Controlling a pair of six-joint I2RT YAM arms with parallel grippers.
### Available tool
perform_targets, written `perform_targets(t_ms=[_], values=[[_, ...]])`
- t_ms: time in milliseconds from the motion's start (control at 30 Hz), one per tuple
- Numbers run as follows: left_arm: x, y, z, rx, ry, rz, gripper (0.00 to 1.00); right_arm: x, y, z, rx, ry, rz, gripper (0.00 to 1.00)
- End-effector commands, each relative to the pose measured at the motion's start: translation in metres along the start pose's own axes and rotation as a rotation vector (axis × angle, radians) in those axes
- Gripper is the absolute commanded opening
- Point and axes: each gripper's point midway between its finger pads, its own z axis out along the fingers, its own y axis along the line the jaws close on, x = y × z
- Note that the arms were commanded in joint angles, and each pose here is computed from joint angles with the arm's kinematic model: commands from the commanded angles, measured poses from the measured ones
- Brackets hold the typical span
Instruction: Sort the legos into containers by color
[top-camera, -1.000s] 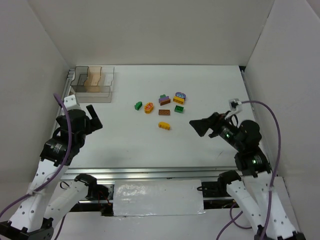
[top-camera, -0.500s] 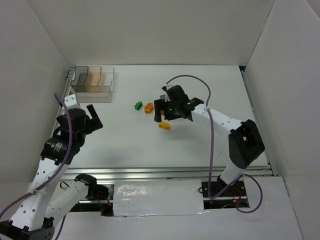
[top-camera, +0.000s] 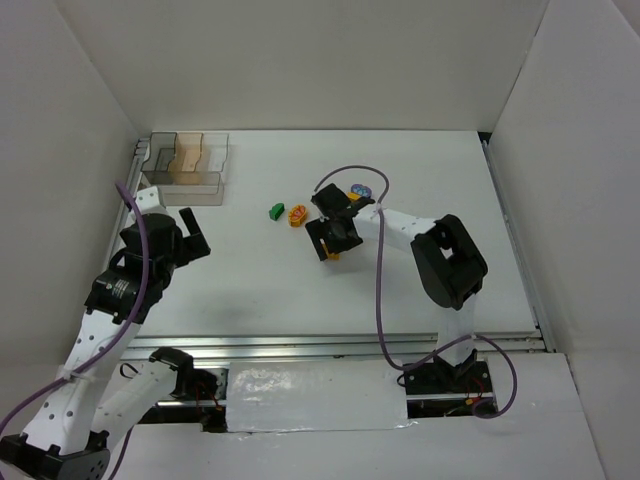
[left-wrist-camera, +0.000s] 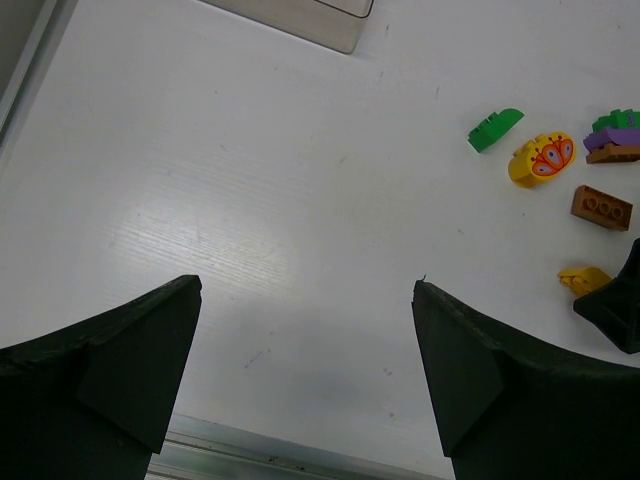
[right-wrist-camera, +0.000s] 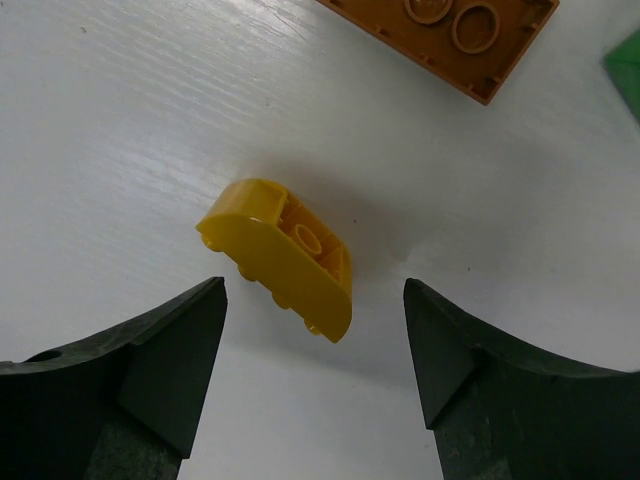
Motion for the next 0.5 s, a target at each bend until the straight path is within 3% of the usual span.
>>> perform_targets(t_ms=[0,367,467], values=[[-0.015,-0.007,-0.002,0.038,-0.048,-0.001,1.0,-0.016,0.003,-0.003,-0.011,-0.042,-0.023,0.78],[-0.013,-0.009,-0.001,0.045,-0.039,0.007,1.0,-0.013,0.015,0.013,-0.076,-0.015,-0.099,0.68],[-0.013,-0.01,0.0,0.051,-0.037,0.008,1.0,-0.01,0.02,0.016,-0.094,-0.006,-0.104,0.53]])
